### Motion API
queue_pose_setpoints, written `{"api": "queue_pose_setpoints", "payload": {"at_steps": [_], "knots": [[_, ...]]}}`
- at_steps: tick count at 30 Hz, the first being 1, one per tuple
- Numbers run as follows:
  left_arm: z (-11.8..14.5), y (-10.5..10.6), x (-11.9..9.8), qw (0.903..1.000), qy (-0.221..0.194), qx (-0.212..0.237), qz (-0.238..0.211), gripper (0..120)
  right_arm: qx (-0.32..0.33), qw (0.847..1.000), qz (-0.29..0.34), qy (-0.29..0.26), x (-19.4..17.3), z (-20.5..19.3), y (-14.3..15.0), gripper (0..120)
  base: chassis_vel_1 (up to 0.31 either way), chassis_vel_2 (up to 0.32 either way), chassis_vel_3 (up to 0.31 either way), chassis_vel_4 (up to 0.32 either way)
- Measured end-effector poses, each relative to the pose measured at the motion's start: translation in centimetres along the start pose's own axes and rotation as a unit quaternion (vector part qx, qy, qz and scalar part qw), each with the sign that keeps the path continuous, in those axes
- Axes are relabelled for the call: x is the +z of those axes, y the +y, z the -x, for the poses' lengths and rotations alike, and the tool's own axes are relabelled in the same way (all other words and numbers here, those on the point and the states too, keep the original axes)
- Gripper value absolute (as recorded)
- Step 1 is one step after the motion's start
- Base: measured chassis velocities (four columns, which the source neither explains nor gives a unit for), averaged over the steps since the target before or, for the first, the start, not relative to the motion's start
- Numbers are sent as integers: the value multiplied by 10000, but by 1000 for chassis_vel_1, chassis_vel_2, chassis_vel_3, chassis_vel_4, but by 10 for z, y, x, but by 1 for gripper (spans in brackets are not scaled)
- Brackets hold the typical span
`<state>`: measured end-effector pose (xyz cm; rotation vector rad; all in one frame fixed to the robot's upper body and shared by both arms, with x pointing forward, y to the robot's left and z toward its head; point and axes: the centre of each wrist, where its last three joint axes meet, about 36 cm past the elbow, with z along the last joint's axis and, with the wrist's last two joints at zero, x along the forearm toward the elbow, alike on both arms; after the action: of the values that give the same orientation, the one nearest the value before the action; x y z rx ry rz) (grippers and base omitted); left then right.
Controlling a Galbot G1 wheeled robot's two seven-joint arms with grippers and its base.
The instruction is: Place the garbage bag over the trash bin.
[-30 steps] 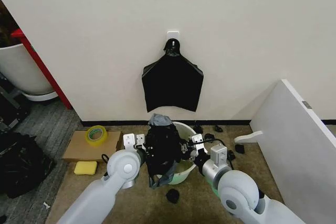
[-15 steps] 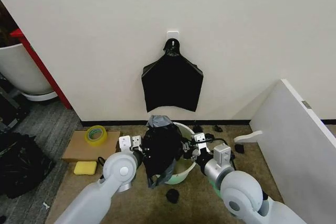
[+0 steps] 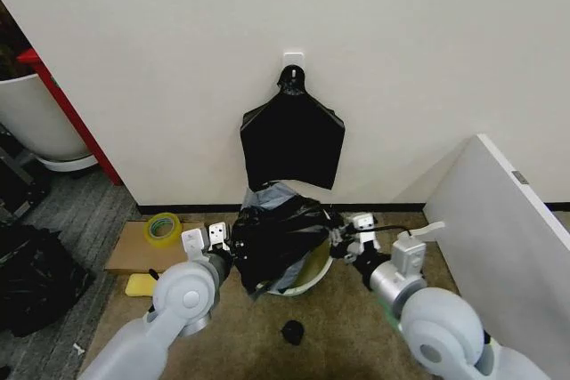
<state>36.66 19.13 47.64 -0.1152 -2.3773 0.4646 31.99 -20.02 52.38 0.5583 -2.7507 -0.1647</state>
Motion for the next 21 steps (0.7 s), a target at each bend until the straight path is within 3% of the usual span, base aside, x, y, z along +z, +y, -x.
{"api": "queue_pose_setpoints", "payload": {"at_steps": [13, 21], "knots": [[-30, 26, -1, 9963, -572, -245, -596, 1, 229, 9991, -227, 283, 2, -11, -11, 0, 0, 0, 0, 0], [-52, 28, 1, 9965, -641, 4, -538, 1, 295, 9989, -190, 317, 2, 5, -22, 0, 0, 0, 0, 0]]}}
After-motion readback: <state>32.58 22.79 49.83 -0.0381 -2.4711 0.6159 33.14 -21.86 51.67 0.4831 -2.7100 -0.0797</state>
